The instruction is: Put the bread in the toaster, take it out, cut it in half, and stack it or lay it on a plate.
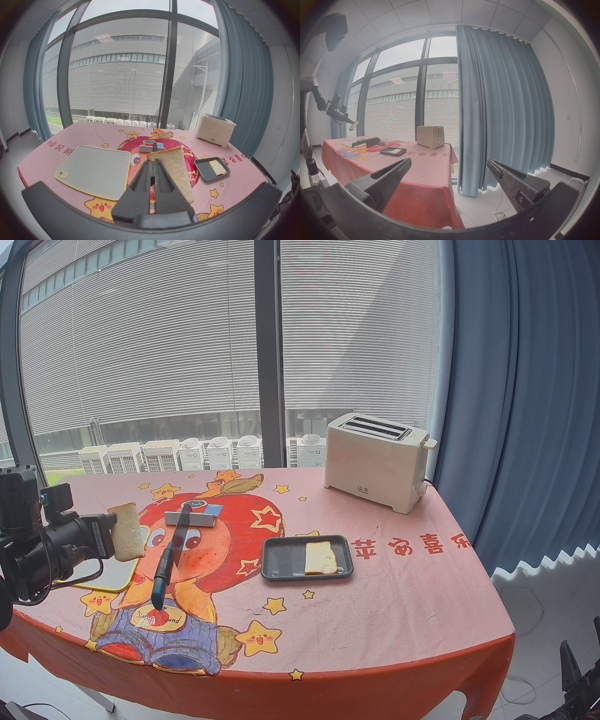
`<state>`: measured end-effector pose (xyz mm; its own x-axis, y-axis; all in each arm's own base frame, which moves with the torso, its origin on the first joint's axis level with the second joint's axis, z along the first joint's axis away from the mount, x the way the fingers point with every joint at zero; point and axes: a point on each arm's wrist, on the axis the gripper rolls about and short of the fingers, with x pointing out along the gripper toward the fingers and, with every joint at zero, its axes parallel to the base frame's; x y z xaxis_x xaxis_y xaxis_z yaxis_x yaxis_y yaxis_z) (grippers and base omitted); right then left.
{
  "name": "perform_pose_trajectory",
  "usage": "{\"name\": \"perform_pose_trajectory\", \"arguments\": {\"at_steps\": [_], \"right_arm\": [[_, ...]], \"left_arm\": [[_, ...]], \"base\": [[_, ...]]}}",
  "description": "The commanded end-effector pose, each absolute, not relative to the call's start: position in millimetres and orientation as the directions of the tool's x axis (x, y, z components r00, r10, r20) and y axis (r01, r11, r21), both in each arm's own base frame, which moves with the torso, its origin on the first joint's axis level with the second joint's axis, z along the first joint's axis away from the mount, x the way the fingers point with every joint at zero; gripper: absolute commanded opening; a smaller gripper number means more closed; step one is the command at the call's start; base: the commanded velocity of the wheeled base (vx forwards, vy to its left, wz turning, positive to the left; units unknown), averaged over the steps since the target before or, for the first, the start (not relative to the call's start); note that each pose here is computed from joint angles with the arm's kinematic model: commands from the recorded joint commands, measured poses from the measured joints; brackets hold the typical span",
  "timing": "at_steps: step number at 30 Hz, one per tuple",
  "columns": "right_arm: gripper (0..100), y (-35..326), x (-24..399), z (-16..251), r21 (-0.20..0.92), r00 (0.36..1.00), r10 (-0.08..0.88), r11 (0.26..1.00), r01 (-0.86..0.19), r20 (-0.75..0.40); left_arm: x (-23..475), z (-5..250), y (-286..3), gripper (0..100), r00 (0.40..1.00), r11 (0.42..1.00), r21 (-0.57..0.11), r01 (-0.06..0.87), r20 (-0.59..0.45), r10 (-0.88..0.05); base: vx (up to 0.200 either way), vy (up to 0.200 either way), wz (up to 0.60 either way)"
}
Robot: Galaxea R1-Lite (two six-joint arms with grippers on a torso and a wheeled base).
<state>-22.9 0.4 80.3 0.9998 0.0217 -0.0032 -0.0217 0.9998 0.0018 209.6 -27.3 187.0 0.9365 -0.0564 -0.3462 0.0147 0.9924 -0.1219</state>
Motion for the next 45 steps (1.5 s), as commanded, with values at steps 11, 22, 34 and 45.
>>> {"name": "perform_pose_trajectory", "arguments": {"at_steps": [11, 22, 34, 45], "right_arm": [[100, 0, -23, 76, 0.002, 1.000, 0.023, 1.000, -0.023, -0.008], [100, 0, -23, 76, 0.002, 1.000, 0.021, 1.000, -0.021, -0.008], [100, 0, -23, 76, 0.002, 1.000, 0.021, 1.000, -0.021, -0.008], [100, 0, -23, 76, 0.002, 1.000, 0.021, 1.000, -0.021, -0.008]], "left_arm": [[211, 205, -52, 0, 0.946, 0.984, -0.128, 0.124, -0.283, -0.156], [259, 207, -78, 0, 0.931, 0.975, -0.131, 0.178, -0.300, -0.210], [288, 183, -110, 0, 0.883, 0.958, -0.131, 0.255, -0.372, -0.286], [319, 173, -138, 0, 0.825, 0.913, -0.189, 0.363, -0.391, -0.409]], "base": [[0.000, 0.000, 0.00], [0.000, 0.000, 0.00], [0.000, 0.000, 0.00], [0.000, 0.000, 0.00]]}}
